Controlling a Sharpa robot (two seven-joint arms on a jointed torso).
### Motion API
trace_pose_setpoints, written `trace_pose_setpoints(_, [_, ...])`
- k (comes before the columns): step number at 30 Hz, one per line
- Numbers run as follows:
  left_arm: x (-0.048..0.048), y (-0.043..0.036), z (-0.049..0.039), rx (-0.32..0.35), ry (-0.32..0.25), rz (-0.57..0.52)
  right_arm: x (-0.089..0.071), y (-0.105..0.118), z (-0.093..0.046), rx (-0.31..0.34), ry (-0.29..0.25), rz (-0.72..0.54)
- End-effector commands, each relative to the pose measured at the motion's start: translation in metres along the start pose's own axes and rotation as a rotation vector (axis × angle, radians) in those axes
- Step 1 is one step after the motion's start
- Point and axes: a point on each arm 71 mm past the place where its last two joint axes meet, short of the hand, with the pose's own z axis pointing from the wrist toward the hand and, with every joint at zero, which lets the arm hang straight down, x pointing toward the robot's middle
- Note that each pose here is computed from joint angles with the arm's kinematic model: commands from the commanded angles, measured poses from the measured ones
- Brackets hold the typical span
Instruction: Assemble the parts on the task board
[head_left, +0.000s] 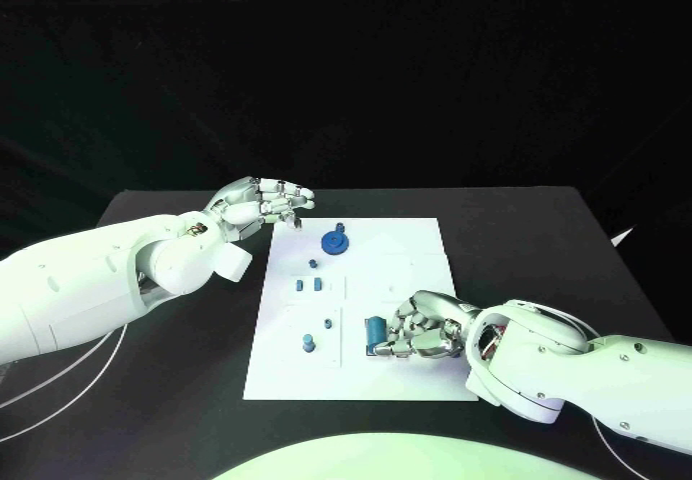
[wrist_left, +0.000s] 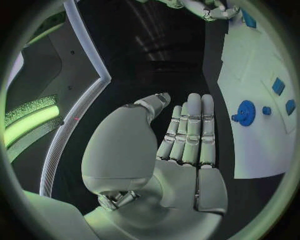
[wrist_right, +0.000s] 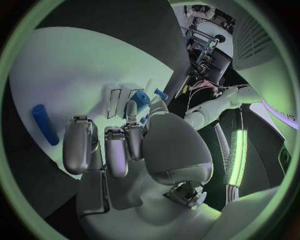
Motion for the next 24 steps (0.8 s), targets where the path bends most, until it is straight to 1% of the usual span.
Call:
trace_pose_setpoints(1, [0.0040, -0.0008, 0.0006, 0.003, 0.016, -0.027, 0.0019, -0.0034, 0.0019, 0.034, 0.027, -0.015])
trace_pose_setpoints(8, [0.0072, -0.0012, 0.0004, 0.003, 0.023, -0.036, -0.0004, -0.0078, 0.0037, 0.059, 0.012, -0.013])
trace_pose_setpoints(12, [0.0097, -0.0012, 0.0003, 0.003, 0.029, -0.040, -0.0010, -0.0088, 0.0037, 0.055, 0.011, -0.010])
trace_pose_setpoints(18, [0.0114, -0.0010, 0.0002, 0.004, 0.033, -0.042, 0.0027, -0.0047, 0.0029, 0.012, 0.057, -0.011])
trace_pose_setpoints(24, [0.0113, -0.0008, -0.0002, 0.003, 0.032, -0.043, 0.0041, -0.0044, 0.0022, 0.006, 0.077, -0.014])
